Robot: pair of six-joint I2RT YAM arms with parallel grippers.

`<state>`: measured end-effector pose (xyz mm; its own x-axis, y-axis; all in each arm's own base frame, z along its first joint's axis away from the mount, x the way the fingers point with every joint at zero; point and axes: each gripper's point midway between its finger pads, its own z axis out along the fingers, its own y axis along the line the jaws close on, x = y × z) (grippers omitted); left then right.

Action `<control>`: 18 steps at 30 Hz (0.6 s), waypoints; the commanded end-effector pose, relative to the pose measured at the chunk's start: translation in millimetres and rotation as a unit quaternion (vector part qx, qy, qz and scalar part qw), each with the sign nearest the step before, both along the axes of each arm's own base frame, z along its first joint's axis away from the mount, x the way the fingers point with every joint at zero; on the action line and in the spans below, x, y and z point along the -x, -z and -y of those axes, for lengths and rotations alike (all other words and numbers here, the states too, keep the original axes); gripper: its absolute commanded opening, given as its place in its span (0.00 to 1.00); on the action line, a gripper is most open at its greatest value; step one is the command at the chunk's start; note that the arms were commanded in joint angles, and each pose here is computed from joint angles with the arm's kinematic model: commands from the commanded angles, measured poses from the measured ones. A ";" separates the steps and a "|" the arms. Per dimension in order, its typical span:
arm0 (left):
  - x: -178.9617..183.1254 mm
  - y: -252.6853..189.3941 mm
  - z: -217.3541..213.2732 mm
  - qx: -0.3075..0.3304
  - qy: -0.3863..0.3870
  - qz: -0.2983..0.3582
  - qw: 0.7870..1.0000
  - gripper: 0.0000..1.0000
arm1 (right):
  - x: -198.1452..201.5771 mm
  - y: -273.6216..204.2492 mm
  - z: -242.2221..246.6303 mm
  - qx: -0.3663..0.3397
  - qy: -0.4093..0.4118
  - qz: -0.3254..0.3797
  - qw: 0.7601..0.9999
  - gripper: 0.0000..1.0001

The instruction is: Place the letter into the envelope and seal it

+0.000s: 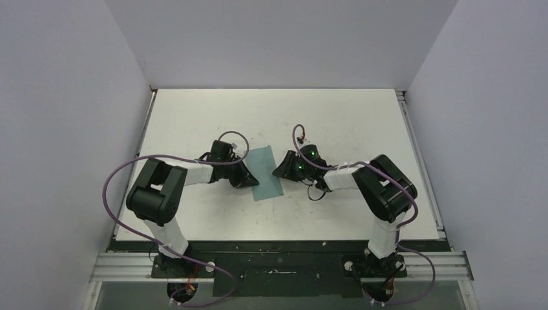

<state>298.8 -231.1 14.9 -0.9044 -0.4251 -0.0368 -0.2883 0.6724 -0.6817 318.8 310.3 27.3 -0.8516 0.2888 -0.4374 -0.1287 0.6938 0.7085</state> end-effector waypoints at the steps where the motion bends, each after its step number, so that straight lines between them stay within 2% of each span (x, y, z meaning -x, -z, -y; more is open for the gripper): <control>1: 10.3 7.4 -0.2 0.003 0.002 -0.021 1.000 0.04 | -9.9 2.1 -4.8 0.057 -0.028 0.029 0.998 0.27; 7: -29.2 -53.2 4.8 0.072 -0.017 0.066 0.995 0.04 | -8.6 15.8 3.8 0.215 -0.070 0.056 0.973 0.29; 13: -73.0 -96.7 -18.4 0.111 -0.071 0.128 0.983 0.04 | -3.8 35.1 14.2 0.379 -0.131 0.116 0.909 0.38; 18: -99.1 -102.5 -11.0 0.124 -0.046 0.149 0.980 0.05 | -1.9 47.4 23.4 0.444 -0.160 0.144 0.870 0.44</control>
<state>366.7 -205.1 85.2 -0.8139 -0.5729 -0.0974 -0.2492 0.4954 -0.8321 330.6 333.4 18.8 -0.6574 -0.2870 -0.6968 -0.4684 0.8800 0.0794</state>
